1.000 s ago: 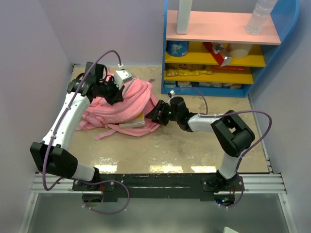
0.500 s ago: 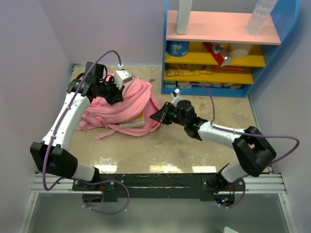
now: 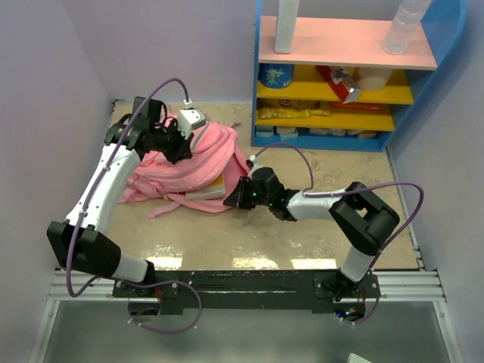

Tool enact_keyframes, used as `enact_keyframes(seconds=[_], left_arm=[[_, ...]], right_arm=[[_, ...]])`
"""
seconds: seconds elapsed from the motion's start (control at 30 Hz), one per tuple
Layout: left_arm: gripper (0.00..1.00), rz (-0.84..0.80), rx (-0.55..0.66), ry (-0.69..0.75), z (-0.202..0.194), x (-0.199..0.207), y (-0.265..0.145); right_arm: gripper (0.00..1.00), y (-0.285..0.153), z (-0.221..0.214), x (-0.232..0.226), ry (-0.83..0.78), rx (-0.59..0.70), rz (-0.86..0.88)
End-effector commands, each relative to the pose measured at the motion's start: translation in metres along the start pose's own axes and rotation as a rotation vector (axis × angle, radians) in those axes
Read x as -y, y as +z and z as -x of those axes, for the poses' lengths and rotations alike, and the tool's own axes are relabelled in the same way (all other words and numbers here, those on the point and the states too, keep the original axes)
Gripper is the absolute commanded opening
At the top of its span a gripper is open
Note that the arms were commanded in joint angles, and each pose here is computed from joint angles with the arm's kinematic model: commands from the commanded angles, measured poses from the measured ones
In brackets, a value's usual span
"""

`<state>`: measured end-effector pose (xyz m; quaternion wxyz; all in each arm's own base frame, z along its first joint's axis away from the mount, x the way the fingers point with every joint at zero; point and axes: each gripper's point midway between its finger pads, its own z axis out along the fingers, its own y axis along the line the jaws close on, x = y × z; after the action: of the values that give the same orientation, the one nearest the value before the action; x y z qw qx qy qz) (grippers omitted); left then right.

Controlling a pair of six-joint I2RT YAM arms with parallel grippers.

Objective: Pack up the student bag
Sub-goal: Place the book in the student bag.

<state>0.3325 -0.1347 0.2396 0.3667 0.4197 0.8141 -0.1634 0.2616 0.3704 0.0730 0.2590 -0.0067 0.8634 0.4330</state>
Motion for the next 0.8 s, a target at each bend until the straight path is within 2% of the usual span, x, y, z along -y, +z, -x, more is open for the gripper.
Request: enact_keyframes(seconds=[0.0,0.27,0.43,0.77], left_arm=[[0.00,0.009,0.188,0.113,0.053,0.004,-0.026],[0.00,0.008,0.177,0.124,0.049,0.005,-0.027],[0.00,0.001,0.176,0.128,0.047,0.007,-0.027],[0.00,-0.018,0.161,0.142,0.042,0.012,-0.027]], right_arm=[[0.00,0.012,0.035,-0.037,0.004,0.084,0.089],[0.00,0.020,0.074,-0.048,0.050,0.216,0.077],[0.00,0.025,0.110,-0.038,0.098,0.313,0.042],[0.00,0.053,0.134,-0.021,0.154,0.388,0.007]])
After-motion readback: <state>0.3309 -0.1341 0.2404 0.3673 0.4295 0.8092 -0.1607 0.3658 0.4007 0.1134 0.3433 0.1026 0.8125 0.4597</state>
